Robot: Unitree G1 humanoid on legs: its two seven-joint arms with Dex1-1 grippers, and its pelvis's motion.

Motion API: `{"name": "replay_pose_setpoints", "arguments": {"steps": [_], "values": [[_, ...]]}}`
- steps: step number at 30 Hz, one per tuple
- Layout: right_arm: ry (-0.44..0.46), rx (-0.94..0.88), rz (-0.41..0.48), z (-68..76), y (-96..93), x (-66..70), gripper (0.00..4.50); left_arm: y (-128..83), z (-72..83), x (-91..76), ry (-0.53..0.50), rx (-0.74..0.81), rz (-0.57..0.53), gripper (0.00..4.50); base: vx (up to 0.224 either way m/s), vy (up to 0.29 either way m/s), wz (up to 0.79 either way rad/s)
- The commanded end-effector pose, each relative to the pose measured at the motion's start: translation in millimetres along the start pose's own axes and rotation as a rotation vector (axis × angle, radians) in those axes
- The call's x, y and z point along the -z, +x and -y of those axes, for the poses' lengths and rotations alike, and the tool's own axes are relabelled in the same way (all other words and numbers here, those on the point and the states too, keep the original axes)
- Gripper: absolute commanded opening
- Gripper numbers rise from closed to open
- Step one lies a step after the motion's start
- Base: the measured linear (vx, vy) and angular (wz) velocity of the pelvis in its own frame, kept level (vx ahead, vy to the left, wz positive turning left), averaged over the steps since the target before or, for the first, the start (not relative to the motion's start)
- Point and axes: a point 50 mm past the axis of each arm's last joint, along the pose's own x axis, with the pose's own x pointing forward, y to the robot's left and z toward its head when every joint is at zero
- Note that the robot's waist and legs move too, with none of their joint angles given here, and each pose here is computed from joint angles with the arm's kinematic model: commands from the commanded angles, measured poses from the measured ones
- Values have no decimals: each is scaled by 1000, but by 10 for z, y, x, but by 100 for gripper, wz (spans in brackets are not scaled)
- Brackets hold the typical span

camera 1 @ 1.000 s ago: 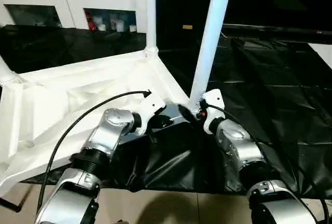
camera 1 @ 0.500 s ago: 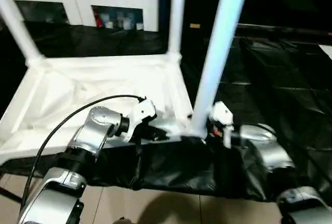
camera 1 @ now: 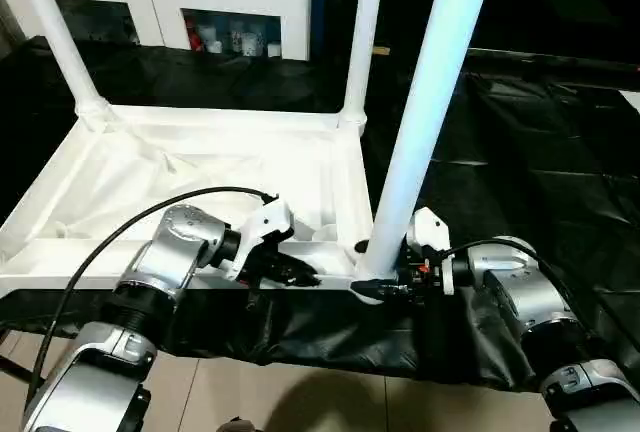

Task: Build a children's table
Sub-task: Rotate leg to tighten

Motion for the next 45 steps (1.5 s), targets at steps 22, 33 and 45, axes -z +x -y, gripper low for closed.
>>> {"name": "replay_pose_setpoints", "arguments": {"steps": [22, 33, 45], "values": [[237, 537, 19, 140, 678, 100, 268, 352, -263, -361, -23, -435, 137, 0, 0, 0, 0], [286, 679, 103, 211, 823, -45, 367, 560, -196, -423, -20, -441, 185, 0, 0, 0, 0], [85, 228, 35, 37, 454, 28, 386, 339, -54, -282, 61, -190, 158, 0, 0, 0, 0]]}}
